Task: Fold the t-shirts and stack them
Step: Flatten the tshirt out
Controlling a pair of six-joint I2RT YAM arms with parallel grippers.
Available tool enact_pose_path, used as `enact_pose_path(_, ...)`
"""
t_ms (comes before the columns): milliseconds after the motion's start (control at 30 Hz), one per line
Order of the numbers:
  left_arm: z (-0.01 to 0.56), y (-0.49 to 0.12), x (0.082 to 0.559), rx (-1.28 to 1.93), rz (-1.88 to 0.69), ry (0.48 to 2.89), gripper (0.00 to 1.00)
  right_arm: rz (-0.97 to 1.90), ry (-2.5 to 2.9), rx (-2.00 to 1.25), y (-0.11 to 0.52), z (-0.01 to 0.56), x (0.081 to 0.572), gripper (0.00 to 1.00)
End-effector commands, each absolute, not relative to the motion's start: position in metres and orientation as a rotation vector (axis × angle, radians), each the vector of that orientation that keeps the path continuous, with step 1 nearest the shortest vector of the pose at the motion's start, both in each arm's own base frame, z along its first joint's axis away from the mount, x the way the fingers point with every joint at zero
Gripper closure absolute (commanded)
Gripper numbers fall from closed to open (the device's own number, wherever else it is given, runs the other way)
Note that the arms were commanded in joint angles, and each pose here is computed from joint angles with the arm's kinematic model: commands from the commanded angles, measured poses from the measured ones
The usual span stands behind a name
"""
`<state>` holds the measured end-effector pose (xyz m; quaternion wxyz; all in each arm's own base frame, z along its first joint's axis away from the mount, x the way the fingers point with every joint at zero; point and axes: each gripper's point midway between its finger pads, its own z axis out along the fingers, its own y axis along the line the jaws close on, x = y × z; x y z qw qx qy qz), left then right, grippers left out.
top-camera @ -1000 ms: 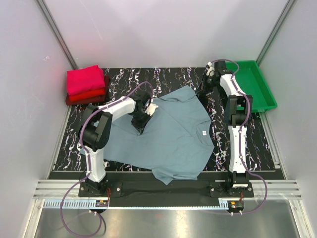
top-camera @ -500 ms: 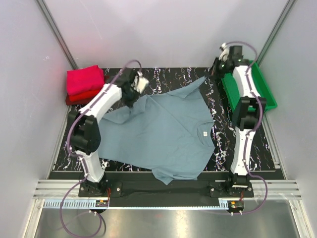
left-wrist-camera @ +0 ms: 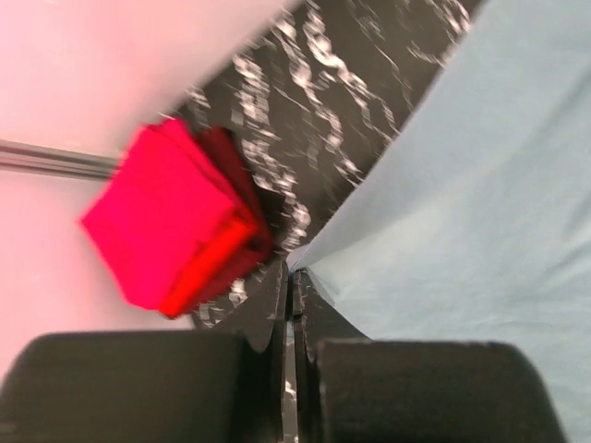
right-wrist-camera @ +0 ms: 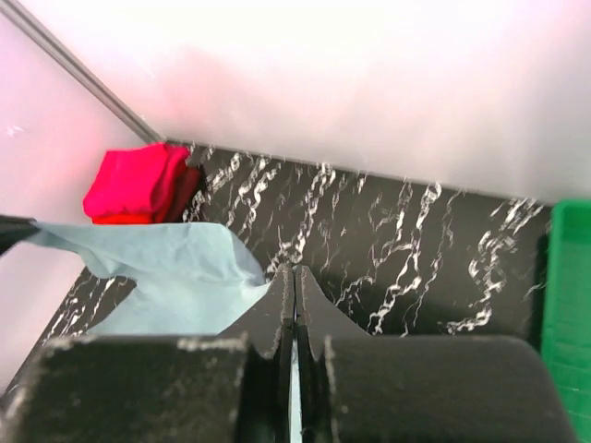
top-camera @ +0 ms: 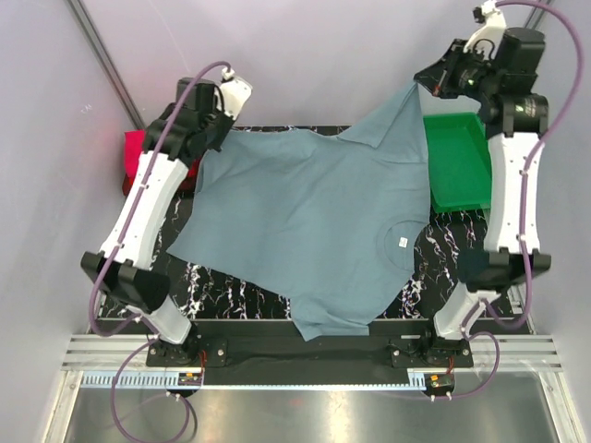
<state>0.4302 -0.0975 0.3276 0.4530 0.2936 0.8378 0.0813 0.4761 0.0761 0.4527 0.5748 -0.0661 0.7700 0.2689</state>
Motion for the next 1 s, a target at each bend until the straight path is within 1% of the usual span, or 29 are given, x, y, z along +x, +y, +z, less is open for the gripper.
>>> enact_pose_path(0,0.419,-0.074,0.409,0.617,0.304,1.859,1.0,0.546,1.675,-0.177,0.072,0.509,0.428,1.0)
enact_pose_path(33,0.438,-0.067,0.4,0.582,0.329,1.813,1.0,0.52,1.63,-0.184,0.07,0.528,0.409,1.0)
enact_pose_path(100,0.459,-0.059,0.388,0.563,0.359,1.758,1.0,0.466,1.601,-0.158,0.059,0.542,0.392,1.0)
enact_pose_path(133,0.476,-0.05,0.376,0.529,0.386,1.715,1.0,0.443,1.566,-0.161,0.057,0.555,0.373,1.0)
enact_pose_path(200,0.489,-0.043,0.365,0.516,0.414,1.678,1.0,0.405,1.558,-0.137,0.051,0.56,0.358,1.0)
enact_pose_path(233,0.504,-0.035,0.351,0.479,0.431,1.639,1.0,0.39,1.52,-0.137,0.052,0.572,0.335,1.0)
enact_pose_path(300,0.513,-0.03,0.339,0.445,0.427,1.611,1.0,0.375,1.508,-0.092,0.047,0.573,0.321,1.0)
enact_pose_path(333,0.527,-0.026,0.327,0.412,0.417,1.573,1.0,0.363,1.461,-0.091,0.047,0.585,0.298,1.0)
enact_pose_path(433,0.557,-0.018,0.304,0.366,0.411,1.486,1.0,0.3,1.36,-0.083,0.04,0.614,0.265,1.0)
enact_pose_path(467,0.571,-0.014,0.295,0.349,0.416,1.446,1.0,0.256,1.336,-0.095,0.036,0.622,0.256,1.0)
enact_pose_path(567,0.604,-0.006,0.274,0.315,0.428,1.351,1.0,0.114,1.182,-0.089,0.021,0.668,0.214,1.0)
enact_pose_path(767,0.628,0.0,0.251,0.29,0.425,1.272,1.0,-0.096,0.962,-0.035,-0.006,0.723,0.159,1.0)
enact_pose_path(833,0.635,0.002,0.245,0.281,0.425,1.243,1.0,-0.145,0.908,-0.012,-0.013,0.736,0.148,1.0)
enact_pose_path(867,0.638,0.002,0.244,0.274,0.427,1.234,1.0,-0.186,0.838,-0.013,-0.016,0.752,0.134,1.0)
enact_pose_path(900,0.642,0.003,0.245,0.266,0.43,1.221,1.0,-0.22,0.805,0.013,-0.022,0.759,0.126,1.0)
enact_pose_path(933,0.646,0.003,0.244,0.263,0.432,1.212,1.0,-0.248,0.796,0.017,-0.026,0.763,0.133,1.0)
enact_pose_path(967,0.653,0.004,0.241,0.255,0.434,1.191,1.0,-0.302,0.753,0.031,-0.032,0.773,0.122,1.0)
